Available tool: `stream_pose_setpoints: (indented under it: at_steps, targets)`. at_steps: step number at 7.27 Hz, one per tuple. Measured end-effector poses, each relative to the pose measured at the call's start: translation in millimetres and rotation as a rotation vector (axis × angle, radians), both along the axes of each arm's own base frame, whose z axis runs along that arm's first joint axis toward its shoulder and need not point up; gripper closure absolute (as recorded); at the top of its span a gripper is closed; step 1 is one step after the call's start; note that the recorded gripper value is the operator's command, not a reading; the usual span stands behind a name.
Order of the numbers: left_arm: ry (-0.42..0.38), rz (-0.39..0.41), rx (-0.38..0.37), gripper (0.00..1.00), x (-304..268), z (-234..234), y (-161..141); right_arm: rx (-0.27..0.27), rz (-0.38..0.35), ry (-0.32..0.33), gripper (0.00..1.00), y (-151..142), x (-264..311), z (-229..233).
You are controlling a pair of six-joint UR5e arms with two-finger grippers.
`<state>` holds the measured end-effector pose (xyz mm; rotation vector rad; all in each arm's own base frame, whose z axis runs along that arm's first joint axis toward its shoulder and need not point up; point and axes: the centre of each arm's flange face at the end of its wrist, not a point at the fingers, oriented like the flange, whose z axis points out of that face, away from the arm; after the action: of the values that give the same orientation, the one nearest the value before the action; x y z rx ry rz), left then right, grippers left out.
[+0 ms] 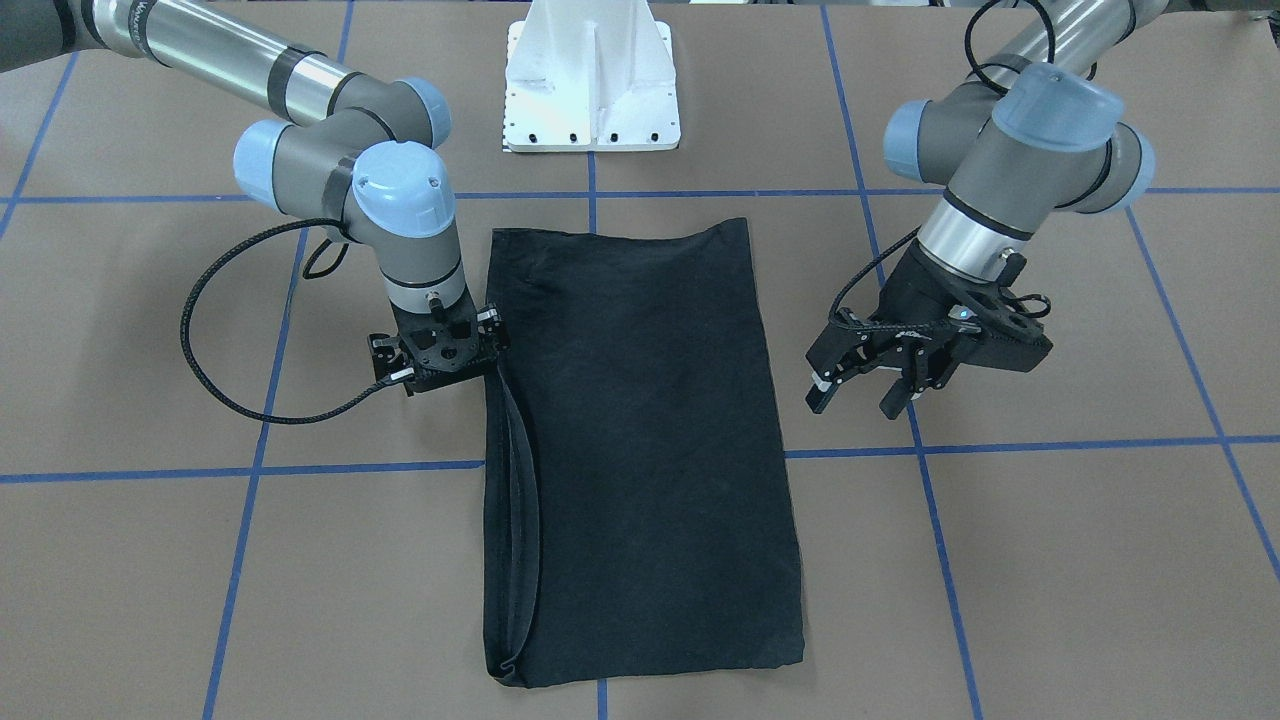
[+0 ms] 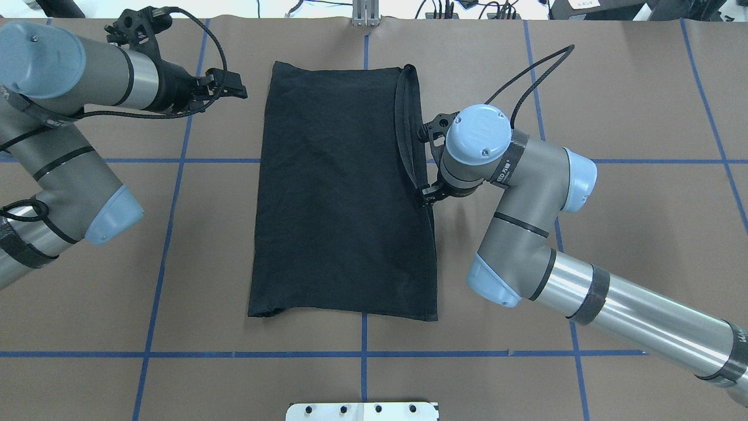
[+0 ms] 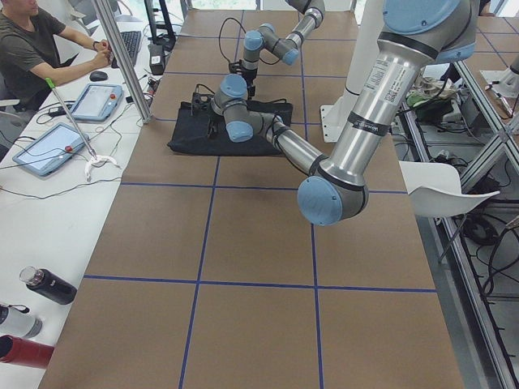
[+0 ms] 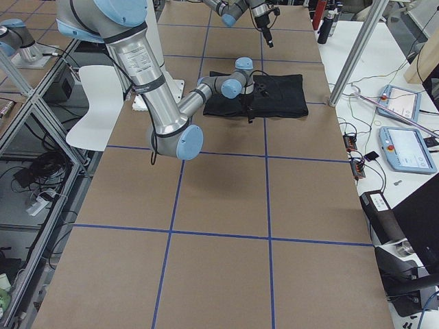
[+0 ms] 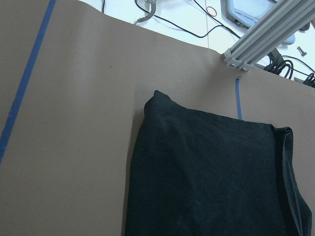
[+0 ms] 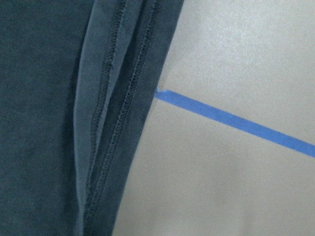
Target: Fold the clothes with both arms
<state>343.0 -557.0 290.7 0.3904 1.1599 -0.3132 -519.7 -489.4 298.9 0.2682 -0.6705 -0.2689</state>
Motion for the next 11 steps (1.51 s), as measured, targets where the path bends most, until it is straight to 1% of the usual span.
stream_pose_setpoints:
  at_steps: [3, 5, 6, 8, 11]
  targets:
    - [-0.002, 0.000, 0.000, 0.00, 0, 3, 0, 0.028, 0.015, -0.034, 0.00, -14, 6, -29]
    - [-0.003, 0.001, 0.001, 0.00, 0, 3, 0, 0.034, 0.021, -0.036, 0.00, -28, -9, -48]
    - [-0.003, 0.001, 0.001, 0.00, 0, 3, 0, 0.034, 0.023, -0.036, 0.00, -37, -21, -48]
    - [-0.003, 0.001, 0.001, 0.00, 0, 3, 0, 0.051, 0.031, -0.052, 0.00, -56, -42, -25]
    - [-0.003, 0.001, 0.001, 0.00, 0, 4, 0, 0.055, 0.037, -0.057, 0.00, -68, -40, -14]
